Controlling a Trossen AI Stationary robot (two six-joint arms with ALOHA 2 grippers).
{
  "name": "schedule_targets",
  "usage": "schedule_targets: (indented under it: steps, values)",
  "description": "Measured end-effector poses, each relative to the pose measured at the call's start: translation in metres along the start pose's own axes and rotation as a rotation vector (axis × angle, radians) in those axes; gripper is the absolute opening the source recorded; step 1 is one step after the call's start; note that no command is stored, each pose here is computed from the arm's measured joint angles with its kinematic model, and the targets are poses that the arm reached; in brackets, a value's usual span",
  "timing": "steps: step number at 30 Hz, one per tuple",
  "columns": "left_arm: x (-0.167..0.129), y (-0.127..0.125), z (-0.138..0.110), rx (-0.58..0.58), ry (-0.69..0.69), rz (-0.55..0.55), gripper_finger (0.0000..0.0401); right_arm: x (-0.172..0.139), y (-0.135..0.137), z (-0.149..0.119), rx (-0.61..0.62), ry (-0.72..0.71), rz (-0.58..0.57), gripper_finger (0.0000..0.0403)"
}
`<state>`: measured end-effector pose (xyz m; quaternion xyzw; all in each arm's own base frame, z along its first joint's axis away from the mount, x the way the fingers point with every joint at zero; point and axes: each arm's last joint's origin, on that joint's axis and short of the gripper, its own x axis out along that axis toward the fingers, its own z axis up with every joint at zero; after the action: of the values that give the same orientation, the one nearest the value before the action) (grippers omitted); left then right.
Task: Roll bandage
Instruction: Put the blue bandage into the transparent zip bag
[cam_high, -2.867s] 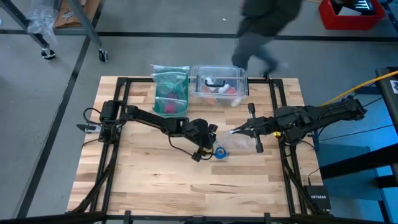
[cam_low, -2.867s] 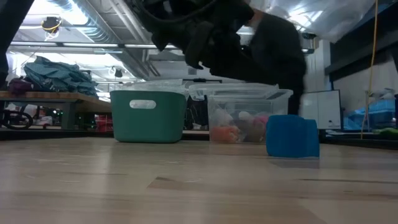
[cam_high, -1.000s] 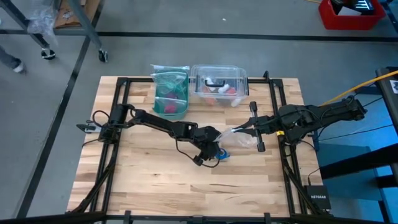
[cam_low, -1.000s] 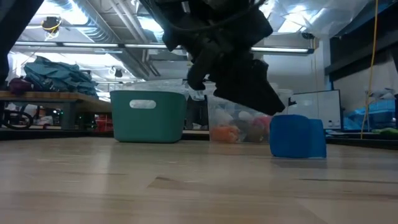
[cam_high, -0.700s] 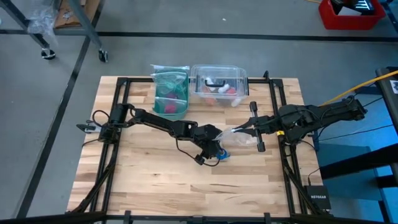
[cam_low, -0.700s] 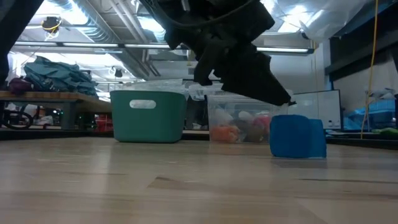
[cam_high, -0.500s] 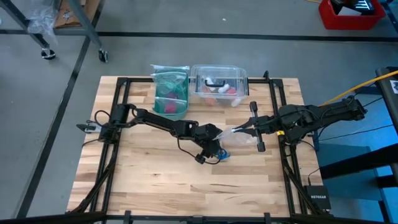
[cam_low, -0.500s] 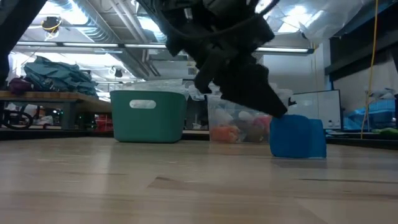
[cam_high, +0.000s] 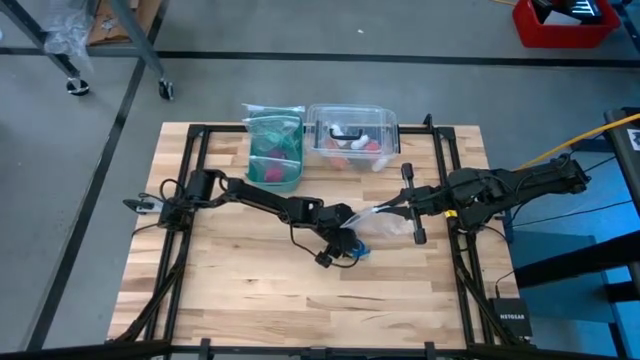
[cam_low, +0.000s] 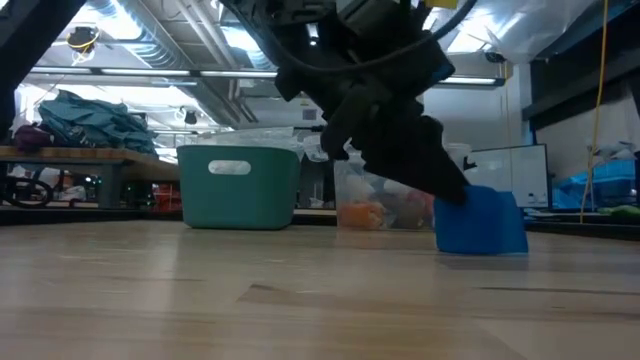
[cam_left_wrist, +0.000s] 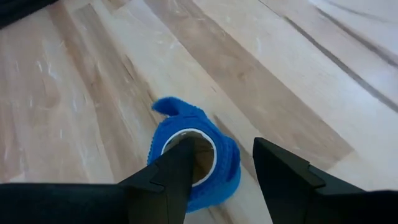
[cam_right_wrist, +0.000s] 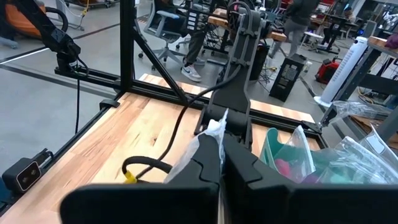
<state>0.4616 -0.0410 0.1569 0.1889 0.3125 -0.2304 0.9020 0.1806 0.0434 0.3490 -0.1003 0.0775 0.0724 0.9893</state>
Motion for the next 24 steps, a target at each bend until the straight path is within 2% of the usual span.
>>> schedule_targets:
  steps: [5,8,17,24]
  values:
    - [0.0036,0.0072,-0.0092,-0.124,-0.008,-0.045,0.0158,-0.0001,0.0000,-0.0002,0.000,0.001,0.000,0.0001]
    - [0.0033,0.0085,-0.0112,-0.136,-0.003,-0.051,0.0147,-0.0001,0.0000,-0.0002,0.000,0.001,0.000,0.0001]
    - [0.0028,0.0080,-0.0094,-0.172,0.014,-0.059,0.0051,-0.0001,0.0000,0.0000,0.000,0.000,0.000,0.0001]
    - [0.0023,0.0066,-0.0108,-0.233,0.034,-0.070,0.0007,-0.0001,0.0001,0.0000,0.000,-0.001,0.002,0.0001]
